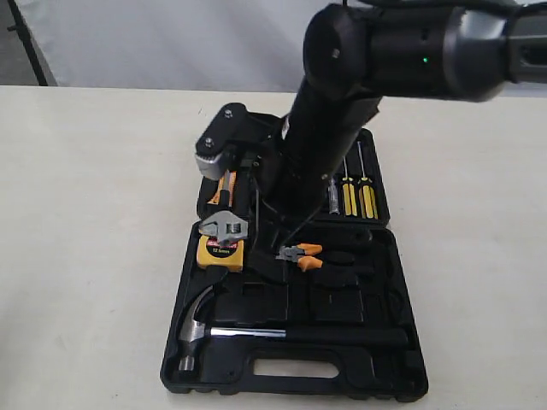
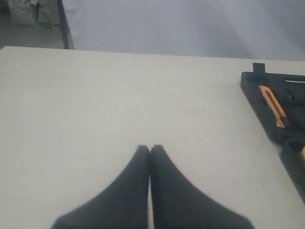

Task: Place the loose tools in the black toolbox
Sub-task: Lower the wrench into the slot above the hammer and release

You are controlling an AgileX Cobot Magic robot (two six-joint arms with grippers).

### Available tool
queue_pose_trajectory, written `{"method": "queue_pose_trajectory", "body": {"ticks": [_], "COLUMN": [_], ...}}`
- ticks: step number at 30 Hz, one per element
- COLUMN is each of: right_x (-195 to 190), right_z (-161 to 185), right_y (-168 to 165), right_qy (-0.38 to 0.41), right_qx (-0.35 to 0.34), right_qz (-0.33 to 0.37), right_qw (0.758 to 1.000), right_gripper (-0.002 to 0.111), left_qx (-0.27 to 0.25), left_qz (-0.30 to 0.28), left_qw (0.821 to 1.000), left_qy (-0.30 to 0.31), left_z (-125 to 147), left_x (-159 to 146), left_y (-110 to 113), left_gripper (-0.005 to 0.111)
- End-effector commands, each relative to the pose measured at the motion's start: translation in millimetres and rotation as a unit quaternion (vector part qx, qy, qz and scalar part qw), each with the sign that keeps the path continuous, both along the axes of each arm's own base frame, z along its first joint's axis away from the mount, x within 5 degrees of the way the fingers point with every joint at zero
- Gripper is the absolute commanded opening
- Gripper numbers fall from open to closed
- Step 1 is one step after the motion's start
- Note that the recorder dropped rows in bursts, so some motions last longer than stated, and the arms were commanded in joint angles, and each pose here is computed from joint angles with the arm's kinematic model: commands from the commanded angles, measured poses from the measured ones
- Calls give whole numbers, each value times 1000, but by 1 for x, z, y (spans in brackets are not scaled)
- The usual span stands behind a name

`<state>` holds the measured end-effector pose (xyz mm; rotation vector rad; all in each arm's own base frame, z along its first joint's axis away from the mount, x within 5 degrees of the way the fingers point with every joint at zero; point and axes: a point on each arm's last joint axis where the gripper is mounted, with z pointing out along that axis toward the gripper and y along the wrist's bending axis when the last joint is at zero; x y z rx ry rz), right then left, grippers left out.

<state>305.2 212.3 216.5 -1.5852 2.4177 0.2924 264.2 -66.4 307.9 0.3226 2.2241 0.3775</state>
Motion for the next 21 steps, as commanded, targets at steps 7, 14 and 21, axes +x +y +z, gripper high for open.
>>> {"method": "queue_pose_trajectory", "body": {"ticks": [7, 14, 21], "right_x": [-18, -20, -20], "right_z": [-40, -53, -68], "right_y": [-17, -19, -19], "right_qy": [-8, -7, 15], "right_qx": [-12, -16, -29], "right_qz": [7, 3, 3], "right_qw": [1000, 1000, 999], "right_gripper": [-1, -1, -1], "left_qx": [-14, -14, -14], "left_qz": [1, 1, 1], "left_qw": [1000, 1000, 1000], "left_qy": [-2, -2, -2], "left_z": [-1, -1, -1], "left_x": [-2, -2, -2], "left_y": [0, 0, 0], "left_gripper": [1, 1, 1]}}
